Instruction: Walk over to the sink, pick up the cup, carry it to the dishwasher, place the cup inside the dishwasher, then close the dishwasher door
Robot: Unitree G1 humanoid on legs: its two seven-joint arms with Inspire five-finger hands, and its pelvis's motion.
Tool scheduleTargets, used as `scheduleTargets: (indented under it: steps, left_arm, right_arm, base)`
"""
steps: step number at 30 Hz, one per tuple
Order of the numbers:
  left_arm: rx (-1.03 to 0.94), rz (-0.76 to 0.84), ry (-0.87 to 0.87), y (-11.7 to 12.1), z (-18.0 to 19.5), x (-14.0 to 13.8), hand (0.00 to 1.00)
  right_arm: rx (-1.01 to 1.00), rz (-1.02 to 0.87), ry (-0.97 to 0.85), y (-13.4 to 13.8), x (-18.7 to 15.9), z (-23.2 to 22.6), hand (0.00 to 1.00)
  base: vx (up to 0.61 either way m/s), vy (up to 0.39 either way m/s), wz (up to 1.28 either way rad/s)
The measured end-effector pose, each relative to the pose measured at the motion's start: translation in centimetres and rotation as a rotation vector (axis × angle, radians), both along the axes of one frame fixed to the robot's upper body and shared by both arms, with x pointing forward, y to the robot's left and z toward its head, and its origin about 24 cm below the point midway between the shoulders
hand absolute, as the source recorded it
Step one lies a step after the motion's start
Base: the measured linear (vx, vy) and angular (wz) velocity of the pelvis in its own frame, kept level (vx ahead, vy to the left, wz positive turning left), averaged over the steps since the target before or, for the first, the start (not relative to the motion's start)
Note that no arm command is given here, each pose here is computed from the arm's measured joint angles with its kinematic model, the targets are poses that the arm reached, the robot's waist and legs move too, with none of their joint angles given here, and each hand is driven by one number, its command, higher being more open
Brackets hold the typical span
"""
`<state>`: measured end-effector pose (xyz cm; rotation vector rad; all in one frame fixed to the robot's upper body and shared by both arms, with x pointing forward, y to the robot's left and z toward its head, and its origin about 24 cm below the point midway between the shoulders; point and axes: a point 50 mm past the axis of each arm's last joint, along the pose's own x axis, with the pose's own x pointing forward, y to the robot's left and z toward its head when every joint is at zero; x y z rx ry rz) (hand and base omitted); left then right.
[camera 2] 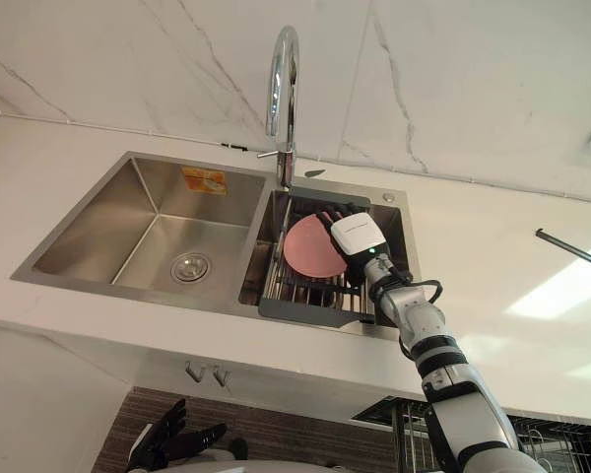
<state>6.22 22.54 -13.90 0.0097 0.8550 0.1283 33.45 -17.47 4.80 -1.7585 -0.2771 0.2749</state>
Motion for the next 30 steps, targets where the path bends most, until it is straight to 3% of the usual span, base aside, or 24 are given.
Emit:
scheduleTargets:
  steps: [1,2,30]
  left_arm:
    - [0.0,-0.001,-0.002,0.02,0.03,0.05,1.0]
    - [0.0,-0.004,-0.004,0.05,0.07,0.11,1.0]
    - [0.003,-0.023,-0.022,0.5,0.36,0.66,1.0]
  right_arm:
    - [-0.001,0.004,0.001,0.05,-0.01,-0.03,1.0]
    - [-0.003,0.006,0.002,0.09,-0.02,-0.04,0.0]
    - [0.038,-0.057,0.041,-0.68,0.29,0.16,0.0]
  base:
    - [0.0,0.0,0.0]
    - [0.0,0.0,0.04]
    - [0.0,0.0,0.01]
